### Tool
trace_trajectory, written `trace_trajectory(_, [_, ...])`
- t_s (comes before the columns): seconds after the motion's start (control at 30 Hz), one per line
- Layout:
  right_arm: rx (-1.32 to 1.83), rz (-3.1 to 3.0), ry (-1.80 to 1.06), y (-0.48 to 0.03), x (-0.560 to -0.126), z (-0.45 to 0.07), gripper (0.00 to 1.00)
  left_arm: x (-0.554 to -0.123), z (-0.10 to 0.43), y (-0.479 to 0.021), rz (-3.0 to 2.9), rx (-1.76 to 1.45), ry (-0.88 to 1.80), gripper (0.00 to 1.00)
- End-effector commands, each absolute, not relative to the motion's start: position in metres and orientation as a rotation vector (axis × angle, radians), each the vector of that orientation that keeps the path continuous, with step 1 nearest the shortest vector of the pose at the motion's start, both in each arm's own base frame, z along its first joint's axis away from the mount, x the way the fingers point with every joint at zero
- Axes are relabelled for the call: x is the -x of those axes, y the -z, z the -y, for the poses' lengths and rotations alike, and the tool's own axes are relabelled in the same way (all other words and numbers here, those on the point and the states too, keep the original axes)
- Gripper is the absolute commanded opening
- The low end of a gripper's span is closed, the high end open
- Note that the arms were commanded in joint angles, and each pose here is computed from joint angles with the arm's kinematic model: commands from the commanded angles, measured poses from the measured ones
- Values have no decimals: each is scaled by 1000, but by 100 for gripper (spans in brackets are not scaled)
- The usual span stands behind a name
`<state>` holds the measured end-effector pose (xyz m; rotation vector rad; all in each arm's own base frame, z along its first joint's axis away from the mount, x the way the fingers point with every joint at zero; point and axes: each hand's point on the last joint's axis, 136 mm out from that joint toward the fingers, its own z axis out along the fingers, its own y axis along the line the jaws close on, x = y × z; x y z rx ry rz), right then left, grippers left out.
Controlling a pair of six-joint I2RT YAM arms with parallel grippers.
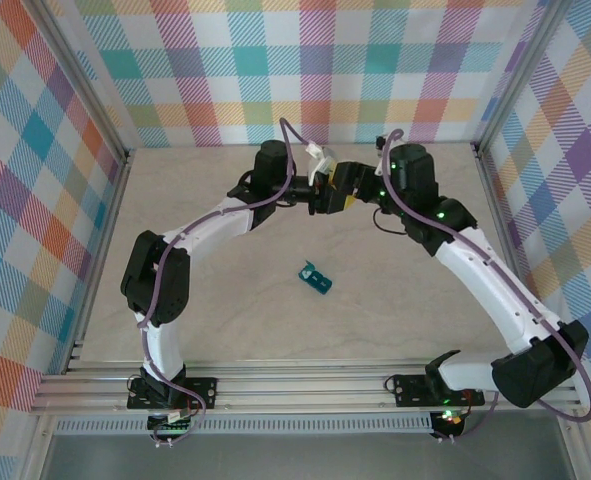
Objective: Sort the pills into containers
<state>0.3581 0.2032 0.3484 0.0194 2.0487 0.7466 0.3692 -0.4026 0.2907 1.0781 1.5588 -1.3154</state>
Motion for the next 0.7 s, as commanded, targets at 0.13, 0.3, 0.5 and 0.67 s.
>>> trace_trajectory(0.13, [137,-1951,-890,-378,-327,-160,80,-366,402,-322,-1432,-1119,1310,0])
trace_trajectory(0.3, [320,-1871,-1015,-393,-330,-171,80,-358,402,-324,-1418,-1153,1342,0])
trace_trajectory(0.5, [414,-1853,-1129,-401,-347,-191,80,-354,403,-321,-1420,-1184,1372,0])
trace_trajectory(0.67, [420,-1870,-1189,-395,-357,-198,77,-354,404,-321,-1419,-1190,1378,0])
